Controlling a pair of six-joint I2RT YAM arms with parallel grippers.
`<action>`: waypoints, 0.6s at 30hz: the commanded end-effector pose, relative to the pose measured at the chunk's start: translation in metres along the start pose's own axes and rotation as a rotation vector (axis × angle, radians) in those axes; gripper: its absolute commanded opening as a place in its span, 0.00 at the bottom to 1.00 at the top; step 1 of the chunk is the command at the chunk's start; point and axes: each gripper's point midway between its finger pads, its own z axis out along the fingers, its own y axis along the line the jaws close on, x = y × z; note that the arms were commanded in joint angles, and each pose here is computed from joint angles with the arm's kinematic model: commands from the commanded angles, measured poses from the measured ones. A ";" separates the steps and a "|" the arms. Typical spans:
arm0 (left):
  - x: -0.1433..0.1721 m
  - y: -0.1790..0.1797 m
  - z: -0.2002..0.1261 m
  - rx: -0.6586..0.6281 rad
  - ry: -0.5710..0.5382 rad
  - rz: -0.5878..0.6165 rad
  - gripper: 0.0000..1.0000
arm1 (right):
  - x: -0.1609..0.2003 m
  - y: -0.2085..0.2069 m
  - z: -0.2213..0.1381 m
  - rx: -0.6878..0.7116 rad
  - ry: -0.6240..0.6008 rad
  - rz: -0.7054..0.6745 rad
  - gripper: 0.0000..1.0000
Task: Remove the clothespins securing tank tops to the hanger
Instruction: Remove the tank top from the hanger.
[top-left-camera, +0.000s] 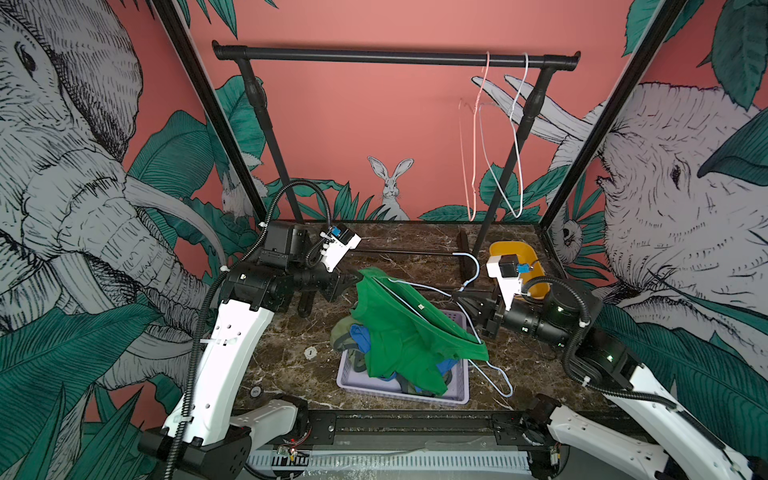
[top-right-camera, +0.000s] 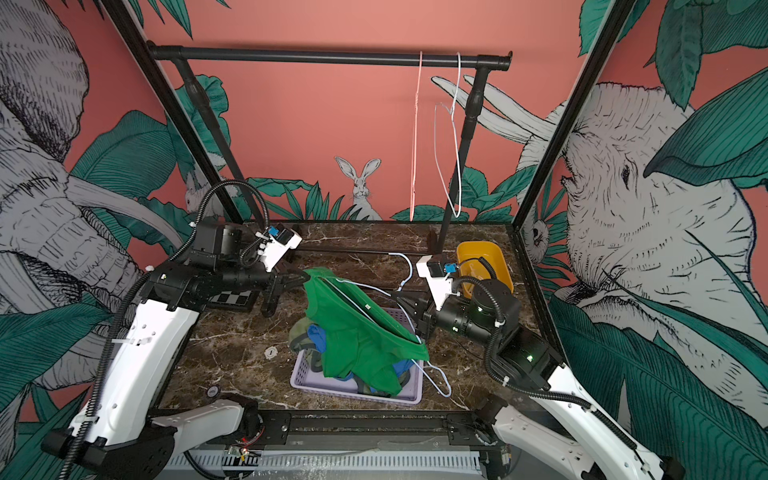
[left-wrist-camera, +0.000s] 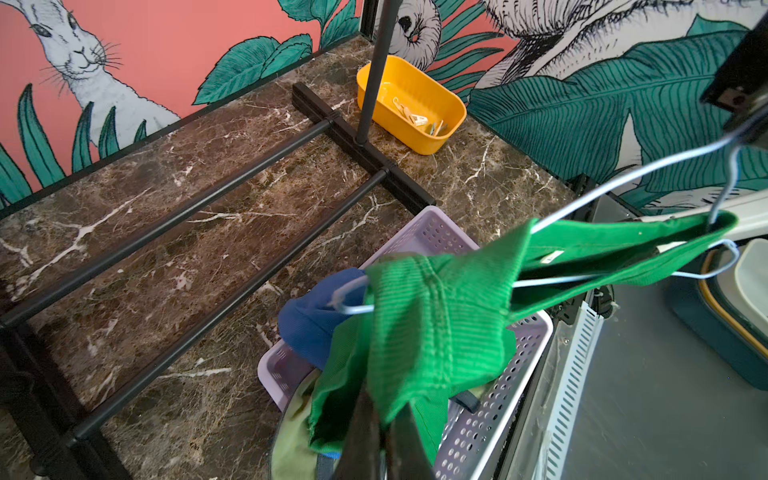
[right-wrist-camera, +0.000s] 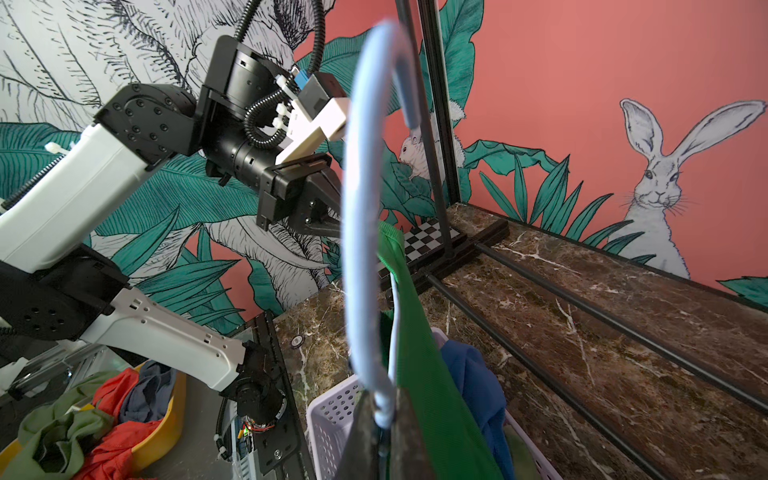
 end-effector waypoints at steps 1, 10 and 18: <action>-0.011 0.005 -0.009 -0.034 -0.053 -0.018 0.00 | -0.005 0.011 -0.011 -0.039 -0.025 -0.033 0.00; -0.018 0.021 -0.010 -0.086 -0.067 -0.058 0.00 | 0.007 0.031 -0.010 -0.154 0.076 -0.032 0.00; -0.002 0.034 0.001 -0.125 -0.024 -0.098 0.00 | -0.018 0.033 -0.017 -0.137 -0.029 -0.068 0.00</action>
